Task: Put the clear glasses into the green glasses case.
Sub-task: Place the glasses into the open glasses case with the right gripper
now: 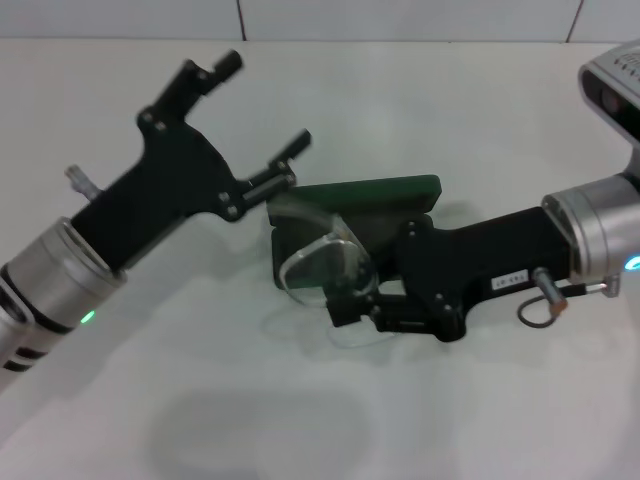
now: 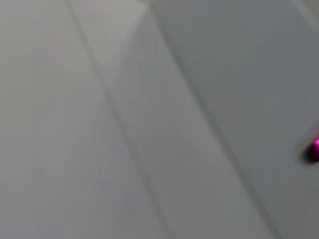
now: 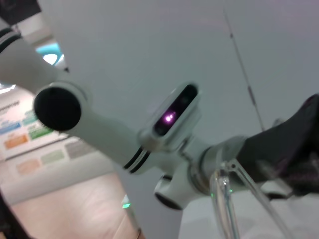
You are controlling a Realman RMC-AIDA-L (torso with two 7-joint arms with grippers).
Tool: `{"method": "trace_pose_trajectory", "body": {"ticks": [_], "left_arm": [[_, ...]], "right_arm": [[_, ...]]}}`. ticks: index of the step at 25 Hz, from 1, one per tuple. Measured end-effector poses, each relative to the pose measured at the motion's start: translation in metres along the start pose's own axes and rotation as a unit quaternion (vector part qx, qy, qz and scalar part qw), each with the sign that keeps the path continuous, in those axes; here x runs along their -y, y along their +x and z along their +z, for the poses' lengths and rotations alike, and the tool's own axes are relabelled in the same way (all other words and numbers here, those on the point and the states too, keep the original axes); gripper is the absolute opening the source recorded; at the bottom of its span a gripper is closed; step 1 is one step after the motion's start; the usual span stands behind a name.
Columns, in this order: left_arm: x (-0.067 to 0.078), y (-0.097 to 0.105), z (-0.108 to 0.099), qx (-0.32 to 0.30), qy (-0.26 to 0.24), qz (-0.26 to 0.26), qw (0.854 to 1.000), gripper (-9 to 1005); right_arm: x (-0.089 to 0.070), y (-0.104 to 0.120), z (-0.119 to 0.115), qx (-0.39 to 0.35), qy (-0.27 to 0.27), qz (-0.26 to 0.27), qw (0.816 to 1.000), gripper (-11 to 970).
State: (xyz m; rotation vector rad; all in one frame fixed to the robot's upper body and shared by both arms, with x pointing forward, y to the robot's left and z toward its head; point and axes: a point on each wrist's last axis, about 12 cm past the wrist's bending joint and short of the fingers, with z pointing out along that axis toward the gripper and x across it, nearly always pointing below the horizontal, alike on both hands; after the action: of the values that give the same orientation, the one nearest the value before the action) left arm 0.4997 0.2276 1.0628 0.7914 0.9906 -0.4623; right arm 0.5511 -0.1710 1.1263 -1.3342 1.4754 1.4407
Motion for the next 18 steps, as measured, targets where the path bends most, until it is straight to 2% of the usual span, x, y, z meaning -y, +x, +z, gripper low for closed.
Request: {"method": "trace_pose_trajectory", "body": {"ticks": [7,11,17,18], "left_arm": [[-0.016,0.004,-0.018,-0.023,-0.115,-0.004,0.993,875],[-0.025,0.003,-0.032,-0.021,-0.182,-0.037,0.982,875],[-0.032,0.002,-0.06,-0.018,-0.266,-0.09,0.96,875],[-0.032,0.002,-0.06,-0.018,-0.266,-0.09,0.96,875]], "right_arm": [[-0.007,-0.006,-0.013,-0.046,-0.001,-0.031,0.998,122],[-0.004,-0.017,-0.016,-0.092,0.029,-0.045,0.994,123],[0.002,-0.04,0.003,-0.204,0.084,-0.094,0.971,123],[0.002,-0.044,0.008,-0.215,0.091,-0.103,0.967,123]]}}
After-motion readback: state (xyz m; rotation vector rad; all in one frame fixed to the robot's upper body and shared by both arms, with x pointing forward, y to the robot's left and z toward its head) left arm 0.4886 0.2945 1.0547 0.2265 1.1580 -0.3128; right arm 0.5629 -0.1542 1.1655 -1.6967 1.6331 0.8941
